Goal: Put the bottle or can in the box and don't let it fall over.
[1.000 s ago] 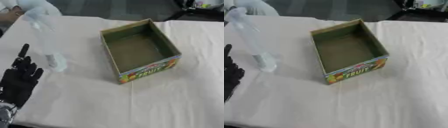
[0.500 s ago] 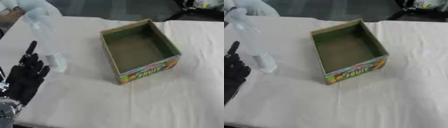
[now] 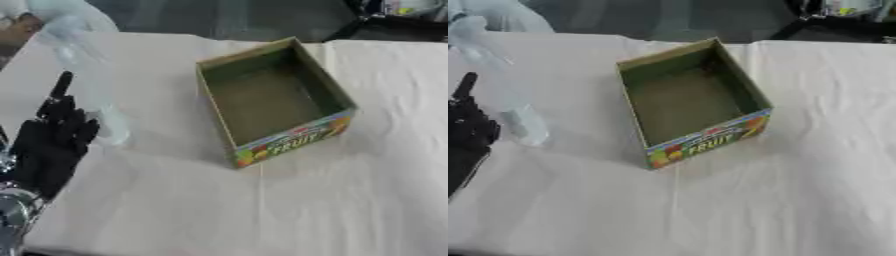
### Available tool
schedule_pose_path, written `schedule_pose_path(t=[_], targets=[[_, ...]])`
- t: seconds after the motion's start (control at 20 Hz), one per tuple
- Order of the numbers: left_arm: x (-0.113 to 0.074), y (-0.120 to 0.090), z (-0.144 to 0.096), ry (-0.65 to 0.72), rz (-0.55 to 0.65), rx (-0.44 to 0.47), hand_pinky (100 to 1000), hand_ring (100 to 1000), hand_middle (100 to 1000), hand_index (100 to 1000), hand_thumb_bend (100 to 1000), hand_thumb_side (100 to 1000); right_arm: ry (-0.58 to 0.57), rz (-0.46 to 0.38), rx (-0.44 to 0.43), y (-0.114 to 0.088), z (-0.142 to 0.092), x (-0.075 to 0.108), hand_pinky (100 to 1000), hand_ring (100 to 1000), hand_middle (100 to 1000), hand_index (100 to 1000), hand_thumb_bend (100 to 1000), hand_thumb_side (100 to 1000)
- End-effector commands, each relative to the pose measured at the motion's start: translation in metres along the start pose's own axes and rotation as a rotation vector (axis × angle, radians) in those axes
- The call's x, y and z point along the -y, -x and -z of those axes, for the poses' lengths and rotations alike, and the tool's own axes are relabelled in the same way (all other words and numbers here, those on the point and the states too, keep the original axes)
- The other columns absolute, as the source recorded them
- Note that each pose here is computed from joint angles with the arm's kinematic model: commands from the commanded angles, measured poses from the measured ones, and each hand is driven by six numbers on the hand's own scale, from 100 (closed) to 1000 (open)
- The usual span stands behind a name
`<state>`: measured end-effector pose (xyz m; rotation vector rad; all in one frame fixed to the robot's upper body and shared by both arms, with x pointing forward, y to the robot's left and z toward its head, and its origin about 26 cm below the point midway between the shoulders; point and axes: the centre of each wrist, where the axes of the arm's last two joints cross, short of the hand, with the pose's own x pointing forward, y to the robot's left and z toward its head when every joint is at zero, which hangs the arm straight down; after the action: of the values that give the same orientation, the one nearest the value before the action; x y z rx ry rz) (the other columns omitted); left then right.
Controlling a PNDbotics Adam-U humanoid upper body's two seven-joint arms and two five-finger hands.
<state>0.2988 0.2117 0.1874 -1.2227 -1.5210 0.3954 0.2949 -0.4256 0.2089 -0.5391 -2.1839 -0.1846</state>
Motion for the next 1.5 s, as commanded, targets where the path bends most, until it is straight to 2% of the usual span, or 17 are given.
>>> schedule_pose_path(t=[0.05, 1.5], targets=[[0.01, -0.005, 0.004, 0.024, -0.009, 0.006, 130, 126, 218, 1000, 393, 1000, -0.007, -0.006, 0.031, -0.008, 0.006, 0.002, 815, 891, 1000, 974, 100, 771], [0.033, -0.014, 0.023, 0.008, -0.1, 0.027, 100, 100, 192, 1000, 393, 1000, -0.015, -0.003, 0.032, -0.005, 0.005, 0.002, 818, 893, 1000, 976, 100, 775]])
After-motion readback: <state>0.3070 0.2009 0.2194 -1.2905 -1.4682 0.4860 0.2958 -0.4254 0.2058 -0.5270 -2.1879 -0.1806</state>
